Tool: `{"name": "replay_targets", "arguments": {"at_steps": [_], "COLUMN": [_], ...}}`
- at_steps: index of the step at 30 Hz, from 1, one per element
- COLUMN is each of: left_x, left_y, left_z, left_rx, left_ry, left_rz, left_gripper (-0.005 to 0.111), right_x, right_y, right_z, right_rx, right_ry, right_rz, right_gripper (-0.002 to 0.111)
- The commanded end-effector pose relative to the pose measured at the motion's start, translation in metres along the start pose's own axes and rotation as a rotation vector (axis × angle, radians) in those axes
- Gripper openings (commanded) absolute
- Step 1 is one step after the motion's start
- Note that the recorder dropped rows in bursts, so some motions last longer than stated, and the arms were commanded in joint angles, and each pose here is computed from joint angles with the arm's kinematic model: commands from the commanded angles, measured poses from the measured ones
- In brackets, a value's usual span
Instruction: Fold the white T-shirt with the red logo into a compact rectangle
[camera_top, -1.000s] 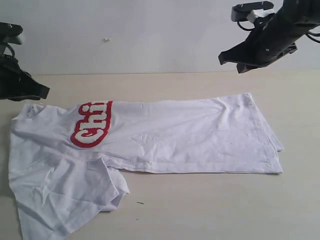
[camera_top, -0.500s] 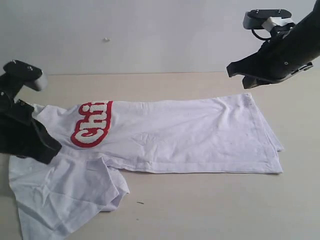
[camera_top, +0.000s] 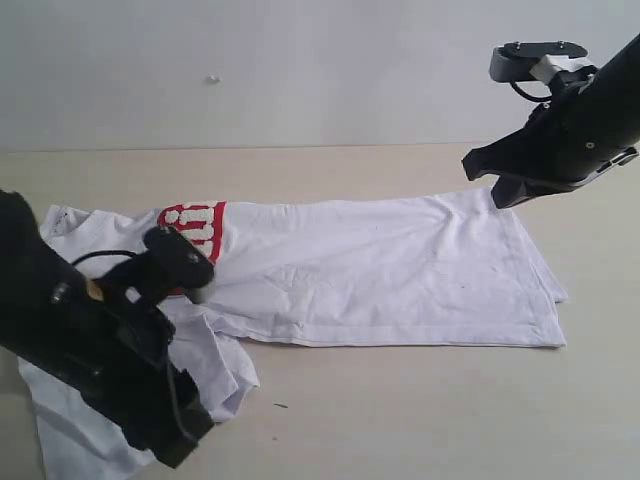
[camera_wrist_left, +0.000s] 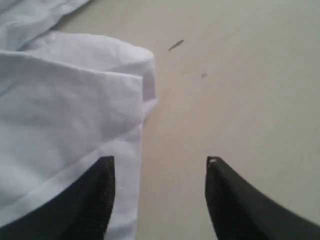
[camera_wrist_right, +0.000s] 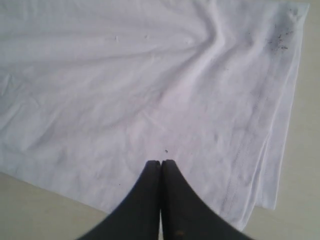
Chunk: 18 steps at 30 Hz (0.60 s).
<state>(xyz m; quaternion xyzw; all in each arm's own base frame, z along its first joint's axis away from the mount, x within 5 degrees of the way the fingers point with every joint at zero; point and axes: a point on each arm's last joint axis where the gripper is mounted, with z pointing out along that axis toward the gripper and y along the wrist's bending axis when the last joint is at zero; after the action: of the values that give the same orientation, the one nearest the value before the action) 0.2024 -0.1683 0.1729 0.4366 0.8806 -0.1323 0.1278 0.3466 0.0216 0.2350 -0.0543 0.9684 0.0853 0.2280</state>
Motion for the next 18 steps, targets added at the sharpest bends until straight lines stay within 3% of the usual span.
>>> {"name": "replay_targets", "arguments": {"at_steps": [1, 5, 12, 18], "left_x": [-0.008, -0.010, -0.007, -0.005], "left_y": [-0.005, 0.005, 0.007, 0.008], "left_z": [0.027, 0.046, 0.061, 0.067], "left_rx": [-0.052, -0.112, -0.108, -0.106], "left_ry": [-0.031, -0.038, 0.007, 0.036], "left_rz": [0.010, -0.023, -0.022, -0.006], "left_gripper": [0.057, 0.057, 0.056, 0.024], "right_x": [0.000, 0.000, -0.002, -0.002], "right_y": [0.000, 0.000, 0.001, 0.001], "right_z": [-0.003, -0.003, -0.003, -0.003], "right_rx": [-0.004, -0.004, -0.007, -0.008], "right_ry": [-0.009, -0.009, -0.036, -0.034], "right_rz": [-0.004, -0.004, 0.001, 0.001], "right_gripper": [0.000, 0.000, 0.000, 0.000]}}
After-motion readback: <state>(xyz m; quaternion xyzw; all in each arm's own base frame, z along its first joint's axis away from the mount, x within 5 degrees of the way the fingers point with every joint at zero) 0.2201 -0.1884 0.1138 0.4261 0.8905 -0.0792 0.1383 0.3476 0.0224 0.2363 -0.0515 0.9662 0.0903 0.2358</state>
